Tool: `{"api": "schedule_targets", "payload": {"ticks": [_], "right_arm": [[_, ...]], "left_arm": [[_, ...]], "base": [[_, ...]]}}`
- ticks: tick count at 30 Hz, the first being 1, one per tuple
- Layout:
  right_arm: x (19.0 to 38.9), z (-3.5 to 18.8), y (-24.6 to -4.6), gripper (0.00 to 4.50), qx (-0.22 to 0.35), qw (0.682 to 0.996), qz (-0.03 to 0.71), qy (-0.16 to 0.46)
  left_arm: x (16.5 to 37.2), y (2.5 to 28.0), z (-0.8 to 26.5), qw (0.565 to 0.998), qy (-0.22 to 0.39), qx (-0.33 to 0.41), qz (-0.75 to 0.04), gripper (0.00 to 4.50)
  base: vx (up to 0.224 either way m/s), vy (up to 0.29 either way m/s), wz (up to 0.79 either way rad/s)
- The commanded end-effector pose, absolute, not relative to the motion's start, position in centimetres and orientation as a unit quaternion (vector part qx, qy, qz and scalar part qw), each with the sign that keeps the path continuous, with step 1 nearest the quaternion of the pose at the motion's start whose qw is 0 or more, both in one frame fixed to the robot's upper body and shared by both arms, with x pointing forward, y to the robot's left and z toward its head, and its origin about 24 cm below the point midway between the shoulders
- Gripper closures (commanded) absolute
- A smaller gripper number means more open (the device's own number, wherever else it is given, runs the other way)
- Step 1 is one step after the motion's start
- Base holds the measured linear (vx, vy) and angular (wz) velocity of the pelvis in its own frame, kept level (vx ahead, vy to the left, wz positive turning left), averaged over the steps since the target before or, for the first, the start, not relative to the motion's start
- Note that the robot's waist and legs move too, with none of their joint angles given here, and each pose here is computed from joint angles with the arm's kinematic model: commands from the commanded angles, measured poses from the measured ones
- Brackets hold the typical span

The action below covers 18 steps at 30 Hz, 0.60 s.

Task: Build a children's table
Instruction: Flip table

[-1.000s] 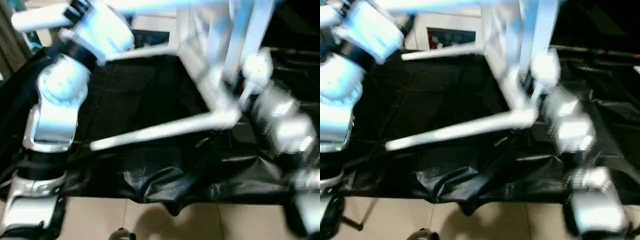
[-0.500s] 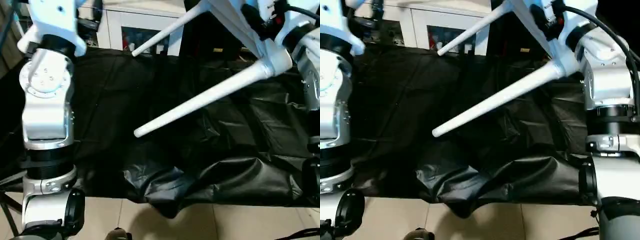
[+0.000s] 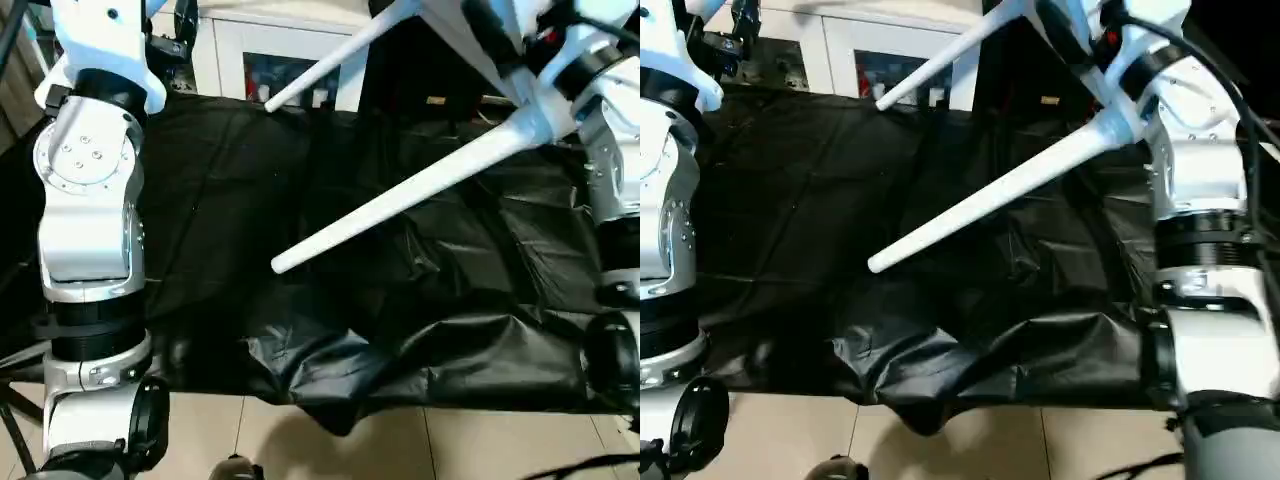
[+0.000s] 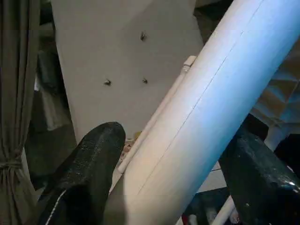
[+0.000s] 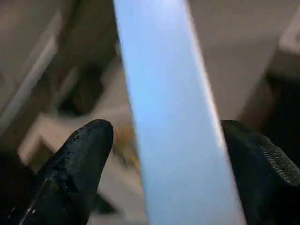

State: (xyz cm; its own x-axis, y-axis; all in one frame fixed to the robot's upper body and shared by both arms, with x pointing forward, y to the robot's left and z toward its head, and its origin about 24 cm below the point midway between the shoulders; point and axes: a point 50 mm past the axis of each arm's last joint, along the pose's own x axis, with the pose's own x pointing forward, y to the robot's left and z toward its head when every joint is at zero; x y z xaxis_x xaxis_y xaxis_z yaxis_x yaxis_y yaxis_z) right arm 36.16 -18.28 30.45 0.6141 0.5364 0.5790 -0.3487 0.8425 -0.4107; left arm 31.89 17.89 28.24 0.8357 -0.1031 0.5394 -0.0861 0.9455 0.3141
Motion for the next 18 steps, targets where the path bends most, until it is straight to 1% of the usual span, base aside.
{"api": "schedule_targets", "payload": {"ticks": [1,2,3,4,5,7,8,9,10,11,12,13,15,16,17,18], "right_arm": [[34.7,31.4,-17.0,0.69,-0.111,0.85,0.307,-0.412],[34.7,31.4,-17.0,0.69,-0.111,0.85,0.307,-0.412],[33.9,30.2,-15.6,0.69,-0.09,0.838,0.361,-0.399],[33.9,30.2,-15.6,0.69,-0.09,0.838,0.361,-0.399],[33.3,28.1,-14.0,0.69,-0.063,0.836,0.404,-0.366],[32.9,25.7,-12.6,0.69,-0.031,0.84,0.428,-0.33],[32.7,23.3,-11.7,0.69,0.003,0.854,0.427,-0.297],[32.7,23.3,-11.7,0.69,0.003,0.854,0.427,-0.297],[32.7,21.7,-11.3,0.69,0.025,0.864,0.422,-0.273],[32.6,19.6,-10.9,0.5,0.051,0.874,0.423,-0.232],[32.4,18.6,-10.7,0.39,0.063,0.878,0.424,-0.211],[32.4,16.7,-10.7,0.39,0.068,0.891,0.412,-0.177],[31.6,12.7,-11.0,0.23,0.095,0.913,0.384,-0.098],[31.5,12.1,-11.0,0.23,0.101,0.916,0.378,-0.087],[30.9,10.3,-11.5,0.13,0.122,0.922,0.364,-0.047],[30.7,9.7,-11.6,0.05,0.127,0.924,0.359,-0.032]], "left_arm": [[31.9,17.3,28.3,0.949,-0.289,0.128,-0.011,1.34],[31.9,17.3,28.3,0.949,-0.289,0.128,-0.011,1.36],[31.9,17.5,28.2,0.949,-0.287,0.132,-0.009,1.37],[31.9,17.5,28.2,0.949,-0.287,0.132,-0.009,1.39],[31.9,17.7,28.2,0.949,-0.286,0.134,-0.007,1.44],[31.9,17.8,28.2,0.949,-0.284,0.136,-0.006,1.46],[31.9,17.9,28.2,0.95,-0.281,0.138,-0.004,1.47],[31.9,17.9,28.2,0.95,-0.281,0.138,-0.004,1.47],[31.9,18.0,28.2,0.95,-0.279,0.139,-0.004,1.47],[32.0,18.1,28.1,0.951,-0.277,0.14,-0.003,1.52],[32.0,18.1,28.1,0.951,-0.276,0.141,-0.003,1.54],[32.1,18.2,28.1,0.951,-0.275,0.141,-0.002,1.54],[32.1,18.2,28.1,0.952,-0.272,0.143,-0.002,1.58],[32.2,18.2,28.1,0.952,-0.272,0.143,-0.002,1.58],[32.2,18.3,28.1,0.952,-0.27,0.145,-0.002,1.6],[32.2,18.3,28.1,0.952,-0.269,0.146,-0.002,1.61]], "base": [[0.0,0.0,0.0],[0.0,0.0,0.0],[0.0,0.0,0.0],[0.0,0.0,0.0],[0.0,0.0,0.0],[0.0,0.0,0.0],[0.0,0.0,0.0],[0.0,0.0,0.0],[0.0,0.0,0.0],[0.0,0.0,0.0],[0.0,0.0,0.0],[0.0,0.0,0.0],[0.0,0.0,0.0],[0.0,0.0,0.0],[0.0,0.0,0.0],[0.0,0.0,0.0]]}}
